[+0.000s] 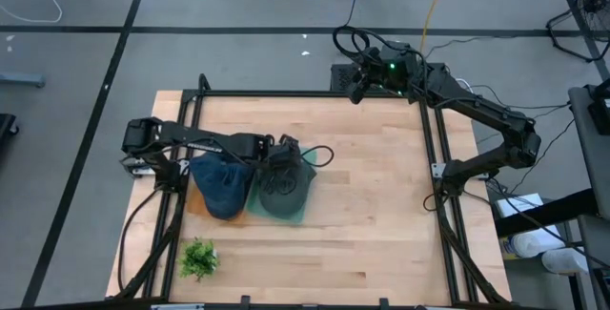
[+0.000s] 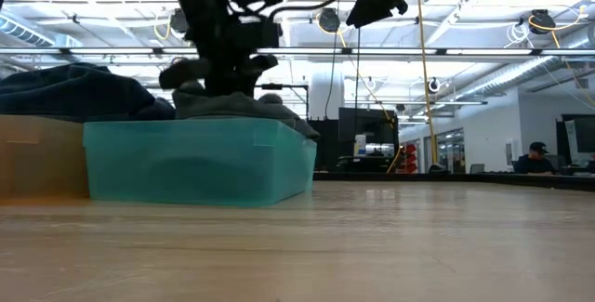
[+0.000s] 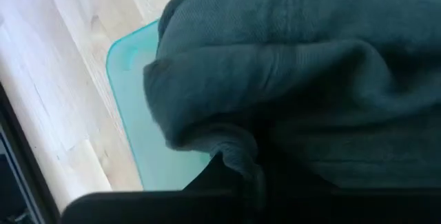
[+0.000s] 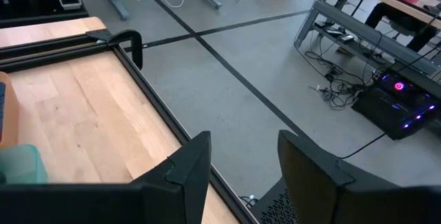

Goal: Pick & Place hat
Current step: Put the black cap into the green bin

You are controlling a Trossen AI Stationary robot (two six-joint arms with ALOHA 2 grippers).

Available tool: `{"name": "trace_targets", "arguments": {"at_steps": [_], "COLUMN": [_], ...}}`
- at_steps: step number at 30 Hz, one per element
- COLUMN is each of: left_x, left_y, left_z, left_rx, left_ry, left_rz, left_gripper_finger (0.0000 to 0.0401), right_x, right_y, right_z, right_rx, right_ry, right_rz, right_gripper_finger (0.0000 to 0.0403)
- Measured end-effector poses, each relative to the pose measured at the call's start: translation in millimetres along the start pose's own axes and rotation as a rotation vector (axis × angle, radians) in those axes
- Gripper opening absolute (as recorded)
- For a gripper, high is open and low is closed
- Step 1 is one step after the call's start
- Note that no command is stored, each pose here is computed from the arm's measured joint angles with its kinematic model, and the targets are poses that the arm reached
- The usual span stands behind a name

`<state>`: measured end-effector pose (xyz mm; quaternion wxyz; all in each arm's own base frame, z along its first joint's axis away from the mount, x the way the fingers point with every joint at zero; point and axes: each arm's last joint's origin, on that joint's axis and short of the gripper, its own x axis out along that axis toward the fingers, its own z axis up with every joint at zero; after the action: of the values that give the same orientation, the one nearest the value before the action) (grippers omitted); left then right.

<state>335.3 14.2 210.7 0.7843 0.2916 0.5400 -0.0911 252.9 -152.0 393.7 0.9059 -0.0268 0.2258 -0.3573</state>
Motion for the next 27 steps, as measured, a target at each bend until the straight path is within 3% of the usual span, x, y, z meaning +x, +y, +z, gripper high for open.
{"name": "trace_targets", "arguments": {"at_steps": [6,14,27], "left_x": [6,-6,-38], "left_y": [-5,-3,2], "left_z": [-1,-1,-2], "left_rx": [-0.009,-0.147,-0.244], "left_ry": [-0.021,-0.054,-0.165], "left_rz": [0.015,0.032,0.048], "left_gripper_finger": [0.0063,0.0138,0.0346], "right_x": [0,0,0], "right_y": [0,0,0], "right_z": [0,0,0], "right_rx": [-0.011,-0.023,-0.023], "right_ry": [0.0,0.0,0.0], "right_rz": [0.0,0.0,0.0], "right_gripper_finger": [0.0155,0.0155,0.0155]}}
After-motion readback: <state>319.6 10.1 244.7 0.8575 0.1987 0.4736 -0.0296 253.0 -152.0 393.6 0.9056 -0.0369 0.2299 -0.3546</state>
